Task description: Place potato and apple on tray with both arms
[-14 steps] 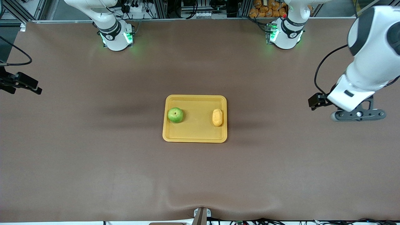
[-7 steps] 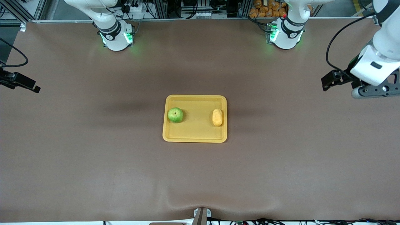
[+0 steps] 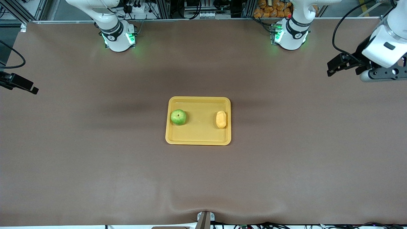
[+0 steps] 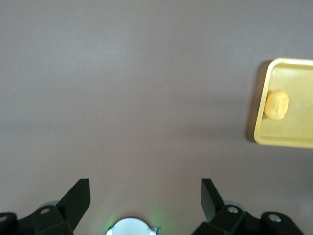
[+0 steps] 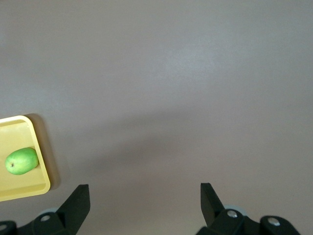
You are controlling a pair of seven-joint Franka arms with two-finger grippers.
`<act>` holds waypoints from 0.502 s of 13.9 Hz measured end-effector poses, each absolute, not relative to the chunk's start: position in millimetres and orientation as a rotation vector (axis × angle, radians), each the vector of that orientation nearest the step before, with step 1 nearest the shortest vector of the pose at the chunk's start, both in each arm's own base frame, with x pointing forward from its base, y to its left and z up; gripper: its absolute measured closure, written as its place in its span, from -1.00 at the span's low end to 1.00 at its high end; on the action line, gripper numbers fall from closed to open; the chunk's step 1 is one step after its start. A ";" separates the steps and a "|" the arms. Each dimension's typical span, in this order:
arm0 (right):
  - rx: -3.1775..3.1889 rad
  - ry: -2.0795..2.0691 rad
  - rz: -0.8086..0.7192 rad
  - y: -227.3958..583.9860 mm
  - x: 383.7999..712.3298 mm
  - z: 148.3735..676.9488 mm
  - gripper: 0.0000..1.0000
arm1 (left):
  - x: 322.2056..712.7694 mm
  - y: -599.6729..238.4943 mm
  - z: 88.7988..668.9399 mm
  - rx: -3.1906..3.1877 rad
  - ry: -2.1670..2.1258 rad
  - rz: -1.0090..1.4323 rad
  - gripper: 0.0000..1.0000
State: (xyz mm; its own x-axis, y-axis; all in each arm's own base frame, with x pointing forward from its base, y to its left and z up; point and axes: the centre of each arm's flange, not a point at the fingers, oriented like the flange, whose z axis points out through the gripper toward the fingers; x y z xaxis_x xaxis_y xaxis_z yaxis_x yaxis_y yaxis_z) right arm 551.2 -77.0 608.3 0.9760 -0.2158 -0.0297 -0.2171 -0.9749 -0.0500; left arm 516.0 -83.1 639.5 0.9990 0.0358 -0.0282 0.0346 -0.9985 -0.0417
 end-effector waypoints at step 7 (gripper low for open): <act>-3.069 0.352 0.014 -82.5 551.2 615.2 -1.00 | 505.0 -72.0 645.6 -3.095 -0.082 0.077 -1.00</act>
